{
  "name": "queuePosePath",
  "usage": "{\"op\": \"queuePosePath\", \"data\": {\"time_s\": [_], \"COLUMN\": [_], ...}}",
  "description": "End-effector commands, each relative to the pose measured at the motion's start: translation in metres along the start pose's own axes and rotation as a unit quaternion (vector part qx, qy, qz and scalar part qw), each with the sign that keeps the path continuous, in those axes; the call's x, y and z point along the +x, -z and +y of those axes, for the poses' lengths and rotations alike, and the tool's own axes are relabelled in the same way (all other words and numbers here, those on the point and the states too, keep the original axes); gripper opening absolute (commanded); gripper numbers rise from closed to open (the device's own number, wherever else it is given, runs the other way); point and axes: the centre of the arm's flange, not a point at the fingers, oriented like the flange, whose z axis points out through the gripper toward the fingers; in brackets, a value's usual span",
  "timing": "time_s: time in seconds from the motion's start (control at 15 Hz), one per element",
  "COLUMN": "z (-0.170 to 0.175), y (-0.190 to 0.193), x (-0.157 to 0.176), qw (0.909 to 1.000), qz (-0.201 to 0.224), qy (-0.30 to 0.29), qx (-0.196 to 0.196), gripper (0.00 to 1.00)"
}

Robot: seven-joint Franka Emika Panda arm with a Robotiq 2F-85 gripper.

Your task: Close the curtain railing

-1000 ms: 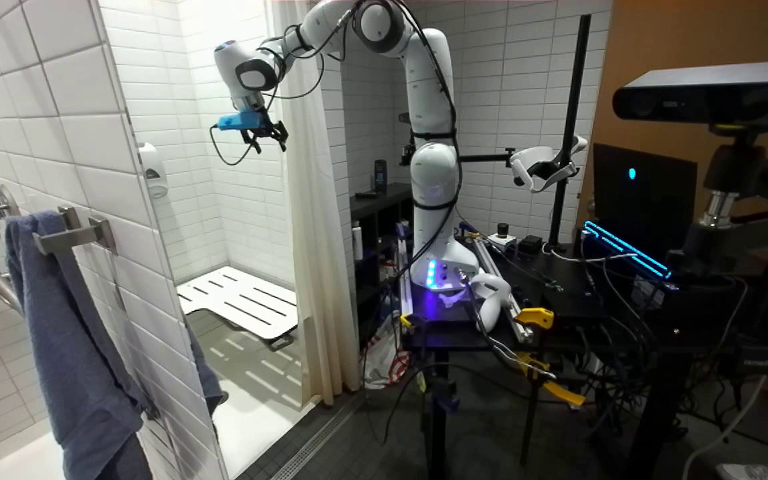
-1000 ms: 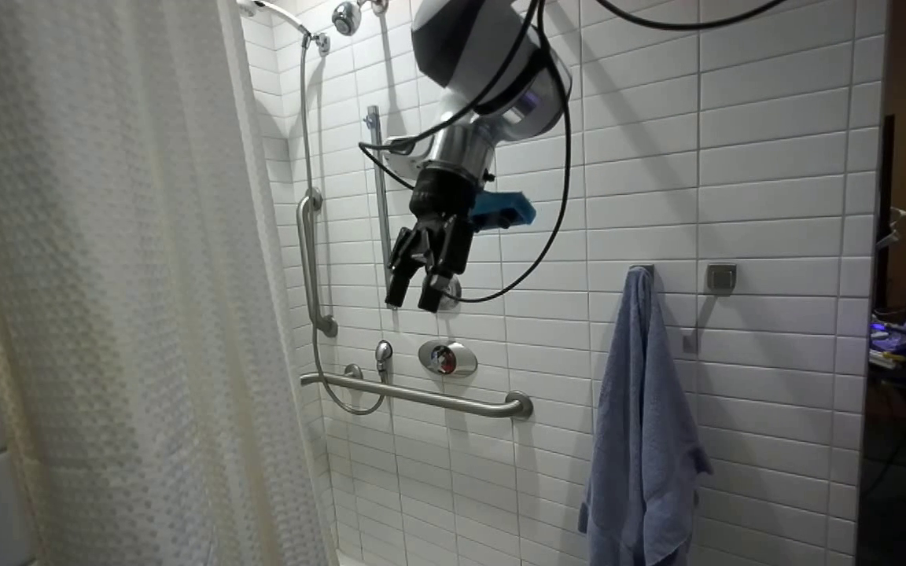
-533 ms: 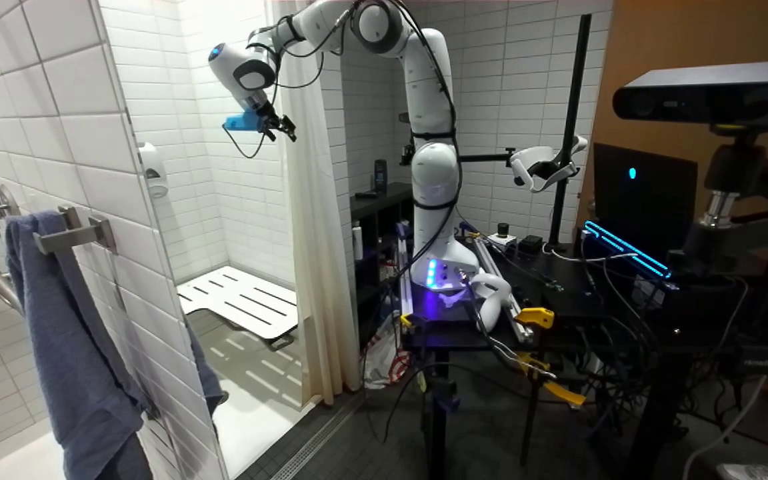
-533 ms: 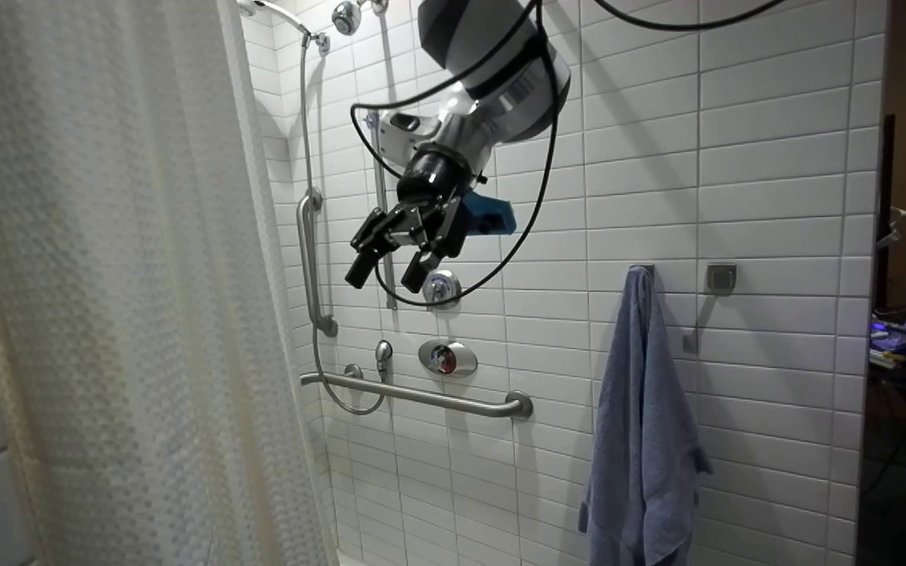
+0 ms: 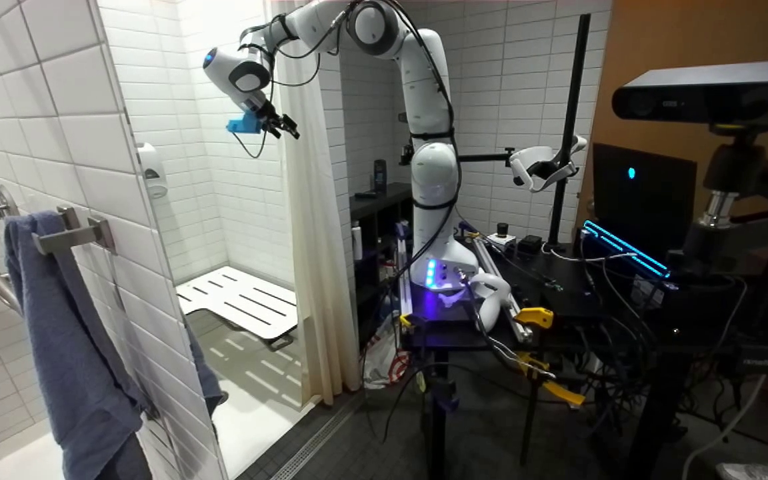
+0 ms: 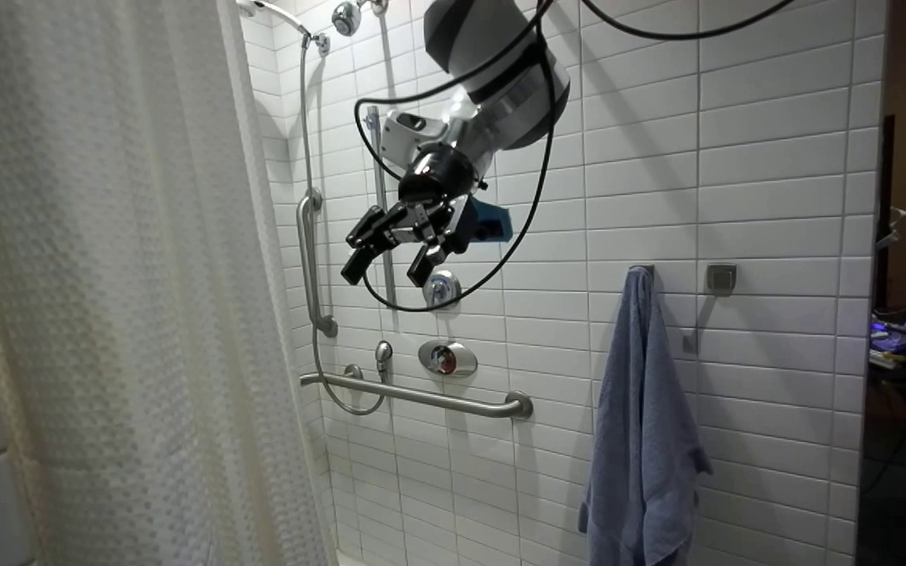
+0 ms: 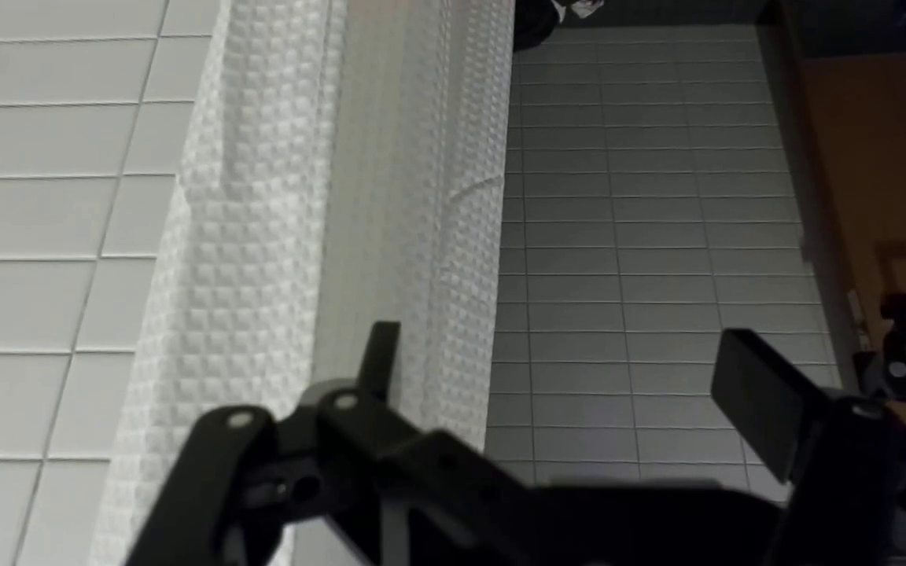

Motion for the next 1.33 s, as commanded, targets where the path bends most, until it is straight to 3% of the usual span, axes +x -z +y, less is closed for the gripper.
{"op": "queuePosePath", "data": {"time_s": [0.0,0.53,0.87,1.27], "z": [0.000,0.018,0.070,0.148], "y": [0.000,0.002,-0.011,-0.048], "x": [0.000,-0.007,-0.005,0.013], "qw": [1.0000,0.9996,0.9956,0.9852], "qz": [0.000,0.004,0.014,0.058], "qy": [-0.001,0.027,0.092,0.161], "qx": [0.000,-0.008,-0.011,0.005], "gripper": [1.00,1.00,1.00,1.00]}}
